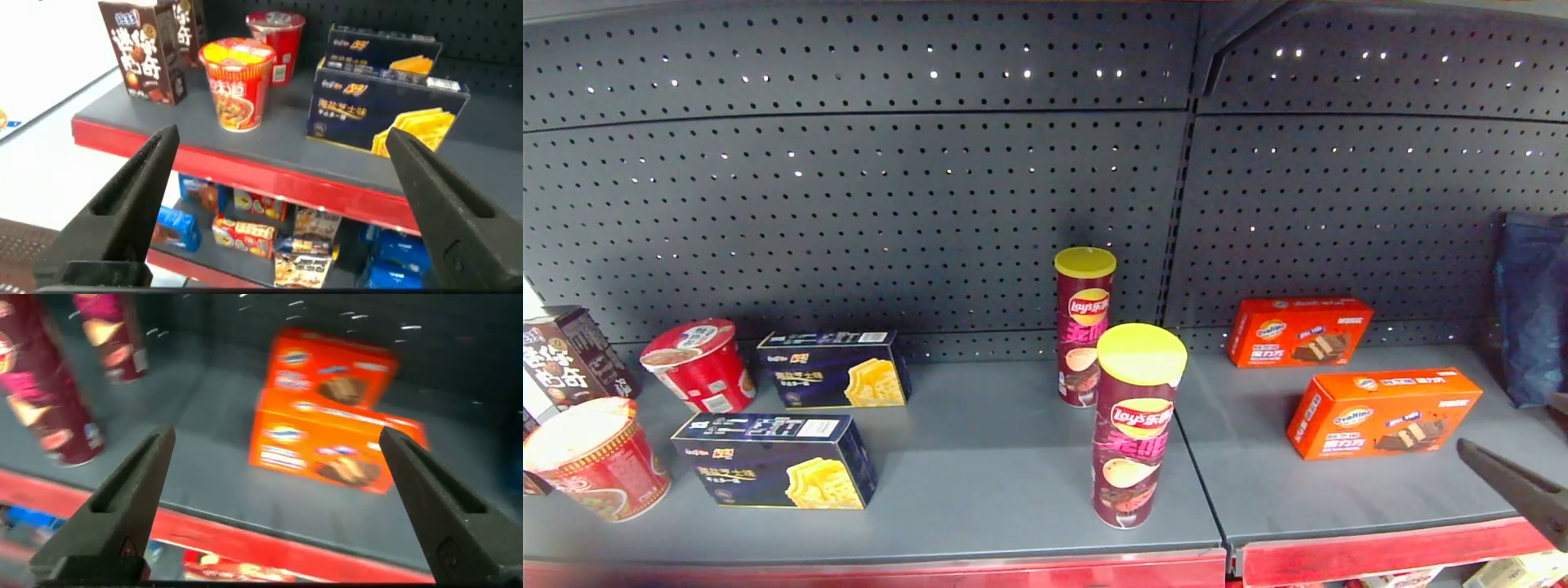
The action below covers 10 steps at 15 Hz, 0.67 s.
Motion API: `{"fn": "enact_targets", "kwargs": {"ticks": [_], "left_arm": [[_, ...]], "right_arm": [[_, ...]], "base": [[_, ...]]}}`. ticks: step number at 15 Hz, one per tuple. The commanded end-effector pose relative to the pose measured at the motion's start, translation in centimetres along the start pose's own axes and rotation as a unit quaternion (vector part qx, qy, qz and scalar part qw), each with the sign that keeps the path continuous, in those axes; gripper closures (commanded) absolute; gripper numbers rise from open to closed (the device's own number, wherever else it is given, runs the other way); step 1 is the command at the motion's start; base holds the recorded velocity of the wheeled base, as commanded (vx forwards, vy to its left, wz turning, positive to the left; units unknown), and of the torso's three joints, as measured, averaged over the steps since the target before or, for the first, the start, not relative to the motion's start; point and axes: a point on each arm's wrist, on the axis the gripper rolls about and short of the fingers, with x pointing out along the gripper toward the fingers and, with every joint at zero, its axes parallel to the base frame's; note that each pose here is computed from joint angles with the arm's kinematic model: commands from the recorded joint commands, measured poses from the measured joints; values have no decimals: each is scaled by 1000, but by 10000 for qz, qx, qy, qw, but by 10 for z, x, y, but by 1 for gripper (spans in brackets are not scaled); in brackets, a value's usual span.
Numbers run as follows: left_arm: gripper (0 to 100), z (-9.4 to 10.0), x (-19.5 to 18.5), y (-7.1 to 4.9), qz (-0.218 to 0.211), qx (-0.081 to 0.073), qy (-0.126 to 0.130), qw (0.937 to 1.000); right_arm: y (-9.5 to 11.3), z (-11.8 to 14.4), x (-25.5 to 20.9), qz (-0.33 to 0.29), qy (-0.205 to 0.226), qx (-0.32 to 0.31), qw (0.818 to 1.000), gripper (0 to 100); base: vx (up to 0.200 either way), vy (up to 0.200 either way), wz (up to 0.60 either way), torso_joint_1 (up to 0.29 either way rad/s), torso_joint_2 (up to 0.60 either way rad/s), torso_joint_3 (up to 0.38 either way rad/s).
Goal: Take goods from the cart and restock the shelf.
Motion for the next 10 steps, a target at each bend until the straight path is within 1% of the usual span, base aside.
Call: {"fn": "enact_targets", "kwargs": {"ticks": [1,2,3,4,6,7,8,10], "left_arm": [[0,-19,8,-1,-7,11,35,10000],[0,-34,15,-2,3,57,72,10000],[0,-38,16,-2,18,56,64,10000],[0,-49,21,-2,25,64,64,10000],[0,-51,21,-2,10,58,72,10000],[0,-52,21,-2,-27,44,81,10000],[0,-52,21,-2,-73,28,84,9999],[0,-52,21,-3,-119,28,87,9999]], "right_arm": [[20,-3,29,528,419,-137,9976,0],[31,-8,39,711,614,-97,9955,0],[32,-9,41,739,671,-107,9950,0],[36,-14,49,772,876,-166,9930,0],[40,-20,59,802,1142,-222,9900,0],[46,-29,70,888,1465,-313,9847,0],[50,-33,78,937,1614,-357,9818,0],[54,-33,88,945,1699,-401,9801,0]], "base": [[0,0,0,0,0,0],[0,0,0,0,0,0],[0,0,0,0,0,0],[0,0,0,0,0,0],[0,0,0,0,0,0],[0,0,0,0,0,0],[0,0,0,0,0,0],[0,0,0,0,0,0]]}}
